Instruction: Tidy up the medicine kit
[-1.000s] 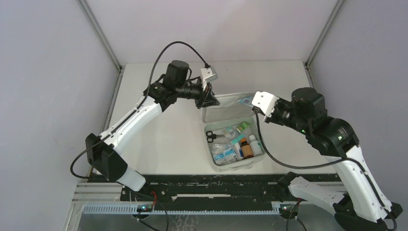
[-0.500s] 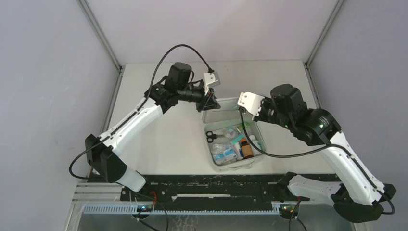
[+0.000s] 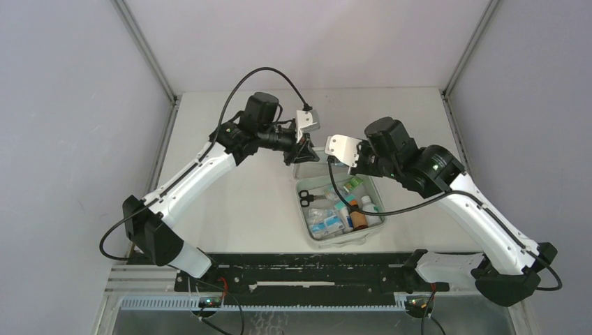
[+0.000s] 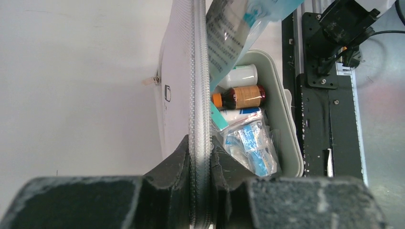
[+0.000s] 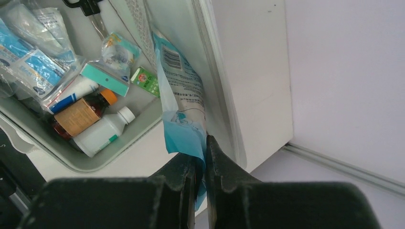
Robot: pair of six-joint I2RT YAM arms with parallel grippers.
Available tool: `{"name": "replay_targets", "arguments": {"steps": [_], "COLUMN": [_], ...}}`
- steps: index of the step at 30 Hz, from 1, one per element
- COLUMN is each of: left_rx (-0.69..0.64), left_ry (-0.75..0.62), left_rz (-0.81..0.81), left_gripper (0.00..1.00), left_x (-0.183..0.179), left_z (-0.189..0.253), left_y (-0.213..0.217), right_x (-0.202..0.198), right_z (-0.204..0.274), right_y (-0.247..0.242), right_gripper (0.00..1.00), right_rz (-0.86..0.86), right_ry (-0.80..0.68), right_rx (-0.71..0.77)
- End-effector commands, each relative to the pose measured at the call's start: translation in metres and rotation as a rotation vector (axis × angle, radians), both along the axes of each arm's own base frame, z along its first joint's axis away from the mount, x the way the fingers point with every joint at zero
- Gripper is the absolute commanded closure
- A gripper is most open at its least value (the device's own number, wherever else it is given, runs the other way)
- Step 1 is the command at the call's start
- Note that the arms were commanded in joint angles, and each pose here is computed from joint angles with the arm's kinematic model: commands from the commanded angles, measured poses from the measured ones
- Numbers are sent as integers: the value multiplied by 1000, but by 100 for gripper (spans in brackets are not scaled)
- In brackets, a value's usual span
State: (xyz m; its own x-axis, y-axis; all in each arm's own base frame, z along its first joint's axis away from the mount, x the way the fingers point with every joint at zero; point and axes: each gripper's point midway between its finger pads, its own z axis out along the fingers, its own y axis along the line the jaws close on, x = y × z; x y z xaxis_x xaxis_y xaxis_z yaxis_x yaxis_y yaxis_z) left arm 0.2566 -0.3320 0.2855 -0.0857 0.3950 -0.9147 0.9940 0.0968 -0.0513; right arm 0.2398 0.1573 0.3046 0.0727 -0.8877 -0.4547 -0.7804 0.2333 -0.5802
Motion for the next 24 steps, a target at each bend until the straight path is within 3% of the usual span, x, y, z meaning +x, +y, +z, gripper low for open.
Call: {"name": "replay_targets", "arguments": {"steps": [1, 8, 19, 21, 24], "left_rx": [-83, -92, -113, -112, -107], "left_ry": [-65, -68, -60, -61, -59], "left_rz": [-123, -162, -156, -151, -148], "left_gripper": [94, 94, 94, 94, 94], "left_x": [-31, -40, -44, -43, -41], "left_z": [35, 30, 34, 34, 32], "left_y": [-1, 2, 2, 2, 2], "right_x": [14, 26, 8, 7, 6], "right_z": [14, -14, -6, -5, 0], "right_y": [27, 44, 35, 32, 29], "right_gripper": [100, 98, 63, 62, 69], "right_rz": [25, 9, 44, 42, 46], "right_ry": [-31, 46, 103, 101, 89], "right_rx": [85, 104, 238, 249, 273]}}
